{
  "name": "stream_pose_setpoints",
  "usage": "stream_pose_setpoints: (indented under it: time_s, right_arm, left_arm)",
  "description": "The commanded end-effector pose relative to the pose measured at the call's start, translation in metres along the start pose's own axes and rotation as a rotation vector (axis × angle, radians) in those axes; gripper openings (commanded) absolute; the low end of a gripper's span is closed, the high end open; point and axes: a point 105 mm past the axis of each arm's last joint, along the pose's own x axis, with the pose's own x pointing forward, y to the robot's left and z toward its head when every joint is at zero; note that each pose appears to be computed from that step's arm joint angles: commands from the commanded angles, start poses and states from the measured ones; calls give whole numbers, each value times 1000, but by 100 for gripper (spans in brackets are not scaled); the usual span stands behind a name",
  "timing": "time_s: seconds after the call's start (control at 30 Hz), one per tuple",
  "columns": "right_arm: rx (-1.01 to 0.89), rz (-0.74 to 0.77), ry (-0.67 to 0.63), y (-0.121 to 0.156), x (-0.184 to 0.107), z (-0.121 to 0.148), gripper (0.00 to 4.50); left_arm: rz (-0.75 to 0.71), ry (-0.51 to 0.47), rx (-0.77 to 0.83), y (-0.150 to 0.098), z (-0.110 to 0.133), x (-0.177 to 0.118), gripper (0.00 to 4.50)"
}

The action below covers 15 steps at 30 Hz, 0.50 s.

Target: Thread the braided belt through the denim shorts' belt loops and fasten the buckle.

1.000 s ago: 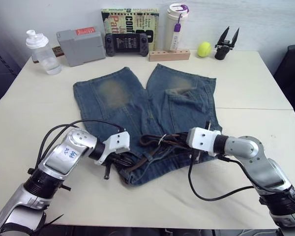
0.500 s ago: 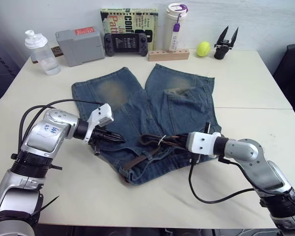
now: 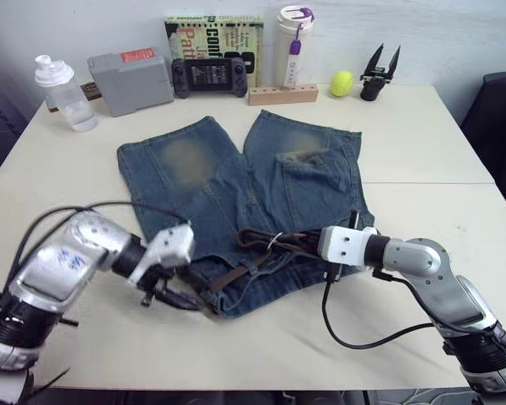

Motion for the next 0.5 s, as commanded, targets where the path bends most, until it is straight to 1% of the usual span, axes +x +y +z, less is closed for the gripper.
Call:
stream_pose_setpoints:
  time_s: [0.03,0.13,0.17,0.23,0.27,0.3,0.37,0.4,0.47,0.5]
  right_arm:
    - [-10,-15,-17,-6,-1,6,0]
    - [-10,-17,-15,-6,-2,6,0]
    - [-10,-19,-15,-7,-2,6,0]
    - [-9,-20,-14,-7,-2,6,0]
    - [-10,-21,-14,-7,-2,6,0]
    - [-10,-21,-14,-8,-2,6,0]
    - [-10,-22,-15,-8,-1,6,0]
    - [-9,-22,-17,-8,-1,7,0]
    - [-7,-21,-23,-8,0,8,0]
    - [-7,-21,-26,-8,1,9,0]
  left_arm:
    - [65,188,397,6,-31,29,232]
    - [78,197,440,11,-38,34,232]
    - [76,205,443,12,-43,33,197]
    - [74,216,449,14,-48,32,162]
    - [84,227,458,18,-51,30,132]
    - [90,240,467,21,-55,27,81]
    - [104,268,484,27,-62,19,9]
    - [114,291,503,31,-65,14,1]
    - [148,348,548,41,-71,2,1]
    - [170,399,585,48,-74,-6,1]
